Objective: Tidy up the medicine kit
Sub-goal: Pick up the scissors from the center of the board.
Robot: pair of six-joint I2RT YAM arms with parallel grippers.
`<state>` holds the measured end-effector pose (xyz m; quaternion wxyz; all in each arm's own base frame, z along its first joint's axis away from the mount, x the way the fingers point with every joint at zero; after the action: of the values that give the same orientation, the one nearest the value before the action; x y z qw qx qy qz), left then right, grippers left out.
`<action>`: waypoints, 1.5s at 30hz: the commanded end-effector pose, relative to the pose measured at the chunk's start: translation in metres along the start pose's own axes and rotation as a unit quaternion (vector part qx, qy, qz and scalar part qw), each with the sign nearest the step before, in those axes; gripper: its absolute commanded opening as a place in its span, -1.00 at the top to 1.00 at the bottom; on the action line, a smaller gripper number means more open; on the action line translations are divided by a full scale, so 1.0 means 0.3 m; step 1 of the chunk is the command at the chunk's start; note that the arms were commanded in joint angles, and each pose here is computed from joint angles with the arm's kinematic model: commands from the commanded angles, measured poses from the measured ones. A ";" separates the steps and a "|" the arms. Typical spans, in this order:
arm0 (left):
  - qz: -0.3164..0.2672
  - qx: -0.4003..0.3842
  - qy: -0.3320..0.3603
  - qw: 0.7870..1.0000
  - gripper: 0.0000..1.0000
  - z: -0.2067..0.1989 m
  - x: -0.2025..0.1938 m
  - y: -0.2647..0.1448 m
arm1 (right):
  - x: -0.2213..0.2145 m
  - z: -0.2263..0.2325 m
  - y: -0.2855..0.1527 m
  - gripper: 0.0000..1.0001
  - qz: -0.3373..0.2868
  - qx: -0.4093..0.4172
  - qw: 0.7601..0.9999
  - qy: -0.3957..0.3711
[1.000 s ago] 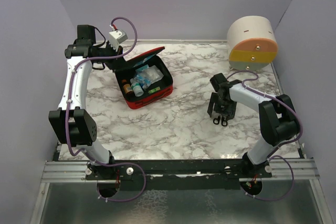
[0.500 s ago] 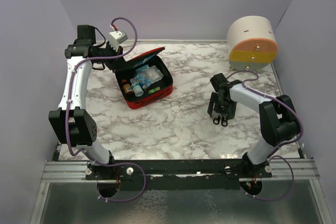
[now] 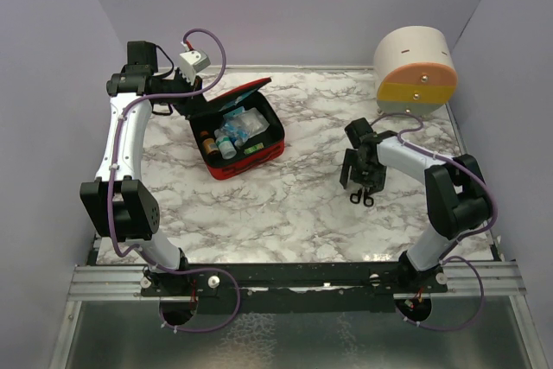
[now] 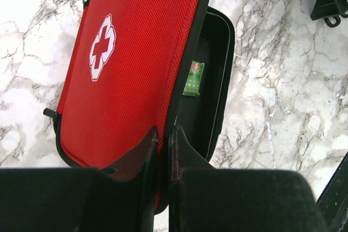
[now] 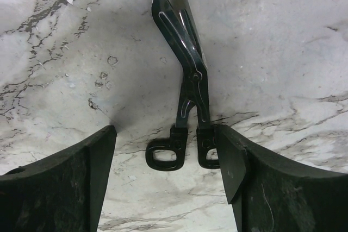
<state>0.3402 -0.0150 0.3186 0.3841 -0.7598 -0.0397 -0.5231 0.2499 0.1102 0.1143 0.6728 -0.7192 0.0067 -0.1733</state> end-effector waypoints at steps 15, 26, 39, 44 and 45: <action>0.013 0.012 -0.010 1.000 1.00 -0.030 0.004 -0.044 | -0.035 -0.026 0.027 -0.46 0.010 -0.011 1.000 -0.007; 0.015 0.013 -0.007 1.000 1.00 -0.030 0.004 -0.048 | -0.082 -0.050 0.033 -0.30 0.032 -0.021 0.999 0.012; 0.015 0.013 -0.005 1.000 1.00 -0.036 0.001 -0.051 | -0.109 -0.062 0.036 -0.10 0.040 -0.029 0.998 0.032; 0.016 0.016 -0.003 1.000 1.00 -0.041 -0.001 -0.056 | -0.109 -0.061 0.042 0.07 0.042 -0.028 0.998 0.032; 0.016 0.016 -0.003 1.000 1.00 -0.041 -0.001 -0.056 | -0.110 -0.060 0.041 0.10 0.042 -0.029 0.998 0.032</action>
<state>0.3390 -0.0147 0.3178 0.3850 -0.7588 -0.0343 -0.5242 0.2347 0.1081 0.1107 0.6824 -0.7030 0.0294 -0.1984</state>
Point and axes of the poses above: each gripper's point midway between its finger pads, its own y axis out along the fingers, its own z axis along the line the jaws close on, x = y × z, the point moved 10 cm from there along -y, back along the fingers, and after that the axes turned 1 degree about -y, right-handed, at the moved point
